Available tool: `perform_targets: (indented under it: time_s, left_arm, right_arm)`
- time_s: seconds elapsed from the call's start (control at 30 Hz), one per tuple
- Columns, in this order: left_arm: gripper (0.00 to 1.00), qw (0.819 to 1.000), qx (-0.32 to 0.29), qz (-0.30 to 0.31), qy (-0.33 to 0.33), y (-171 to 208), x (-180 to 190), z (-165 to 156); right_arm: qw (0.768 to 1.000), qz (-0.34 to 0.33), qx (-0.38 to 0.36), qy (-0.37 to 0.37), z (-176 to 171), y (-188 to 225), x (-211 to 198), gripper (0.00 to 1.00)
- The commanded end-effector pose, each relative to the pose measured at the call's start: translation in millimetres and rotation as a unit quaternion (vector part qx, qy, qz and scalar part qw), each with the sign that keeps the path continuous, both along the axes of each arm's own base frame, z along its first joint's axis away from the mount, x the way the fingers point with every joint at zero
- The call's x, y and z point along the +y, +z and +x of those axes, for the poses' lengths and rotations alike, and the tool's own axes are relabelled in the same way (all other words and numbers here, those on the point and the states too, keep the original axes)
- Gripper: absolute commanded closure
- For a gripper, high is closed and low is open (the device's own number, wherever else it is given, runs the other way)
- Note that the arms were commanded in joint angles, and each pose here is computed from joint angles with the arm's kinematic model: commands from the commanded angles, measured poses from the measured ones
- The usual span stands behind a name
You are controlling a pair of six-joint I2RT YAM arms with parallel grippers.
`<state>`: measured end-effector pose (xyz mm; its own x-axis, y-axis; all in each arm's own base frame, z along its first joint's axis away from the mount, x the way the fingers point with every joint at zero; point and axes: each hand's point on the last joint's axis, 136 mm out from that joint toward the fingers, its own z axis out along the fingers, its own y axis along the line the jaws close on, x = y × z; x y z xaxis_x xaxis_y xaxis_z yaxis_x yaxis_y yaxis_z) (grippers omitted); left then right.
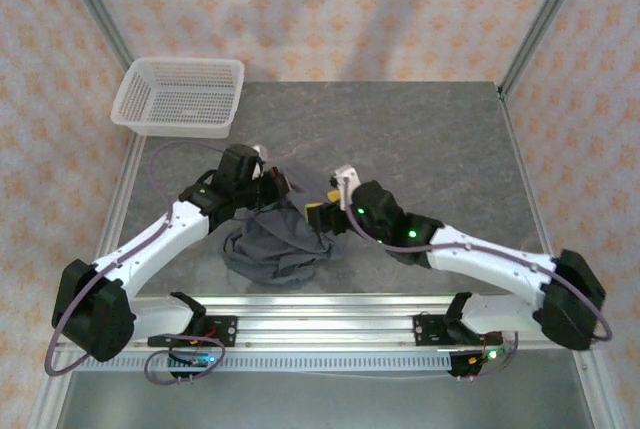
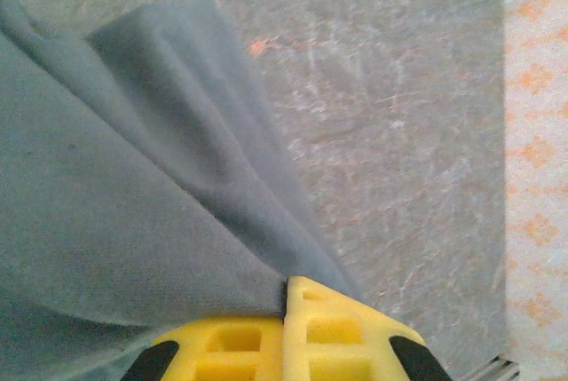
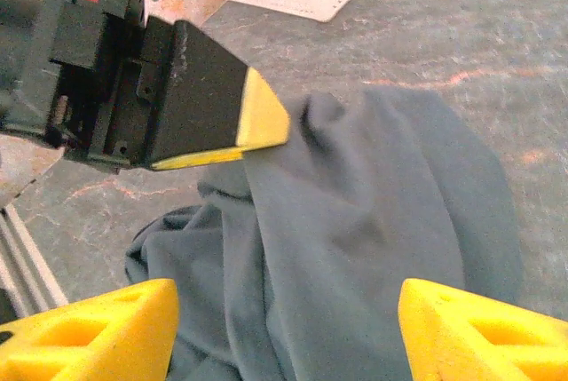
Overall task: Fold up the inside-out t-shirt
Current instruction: Turn the T-shirt inside out at the center of the table.
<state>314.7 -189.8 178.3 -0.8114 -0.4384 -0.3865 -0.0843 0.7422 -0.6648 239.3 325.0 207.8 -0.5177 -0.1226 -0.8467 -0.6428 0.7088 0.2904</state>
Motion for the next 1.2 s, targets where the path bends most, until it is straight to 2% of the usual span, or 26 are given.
perform_targets:
  time_s: [0.0, 0.07, 0.1, 0.13, 0.2, 0.27, 0.3, 0.43, 0.5, 0.6, 0.7, 0.83, 0.93, 1.03, 1.17]
  left_arm:
    - [1.0, 1.0, -0.022, -0.015, 0.0, 30, -5, 4]
    - [1.0, 1.0, -0.024, -0.016, 0.001, 36, -6, 7]
    - [1.0, 1.0, -0.026, -0.015, 0.002, 38, -6, 8]
    - [1.0, 1.0, -0.027, -0.014, 0.003, 39, -5, 9]
    - [1.0, 0.999, -0.032, -0.001, 0.009, 43, -1, 11]
    - [1.0, 0.999, -0.033, 0.032, 0.021, 40, 9, 12]
    - [1.0, 0.997, -0.036, 0.056, 0.029, 37, 17, 13]
    - [0.99, 0.988, -0.022, 0.145, 0.051, 16, 41, 27]
    - [0.89, 0.984, -0.015, 0.172, 0.046, 5, 46, 35]
    - [0.66, 0.986, -0.018, 0.163, 0.036, -3, 42, 41]
    - [0.5, 0.99, -0.036, 0.136, 0.023, 7, 35, 37]
    - [0.38, 0.99, -0.087, 0.107, 0.006, 37, 34, 19]
    - [0.34, 0.987, -0.128, 0.093, -0.022, 49, 28, -7]
    - [0.35, 0.983, -0.146, 0.101, -0.055, 42, 13, -36]
    - [0.43, 0.982, -0.132, 0.093, -0.097, 16, -15, -59]
  right_arm:
    - [0.996, -0.08, -0.022, 0.028, 13, -27, 20, 0.34]
    - [0.994, -0.102, -0.024, 0.021, 27, -38, 31, 0.34]
    - [0.993, -0.114, -0.025, 0.009, 34, -43, 34, 0.37]
    - [0.992, -0.125, -0.024, -0.001, 41, -48, 35, 0.44]
    - [0.991, -0.13, -0.018, -0.015, 46, -51, 37, 0.78]
    - [0.994, -0.108, -0.007, -0.001, 38, -47, 40, 0.98]
    - [0.996, -0.089, 0.005, 0.014, 30, -43, 42, 1.0]
    - [0.991, 0.027, 0.059, 0.117, -18, -17, 55, 1.0]
    - [0.983, 0.097, 0.072, 0.137, -31, 4, 50, 1.0]
    - [0.979, 0.157, 0.073, 0.105, -24, 23, 26, 1.0]
    - [0.978, 0.186, 0.073, 0.059, -9, 26, 2, 1.0]
    - [0.978, 0.188, 0.089, 0.013, 10, 13, -16, 1.0]
    - [0.974, 0.207, 0.089, 0.004, 14, 23, -24, 1.0]
    - [0.975, 0.206, 0.089, -0.005, 18, 25, -26, 1.0]
    - [0.976, 0.2, 0.089, -0.005, 22, 28, -24, 1.0]
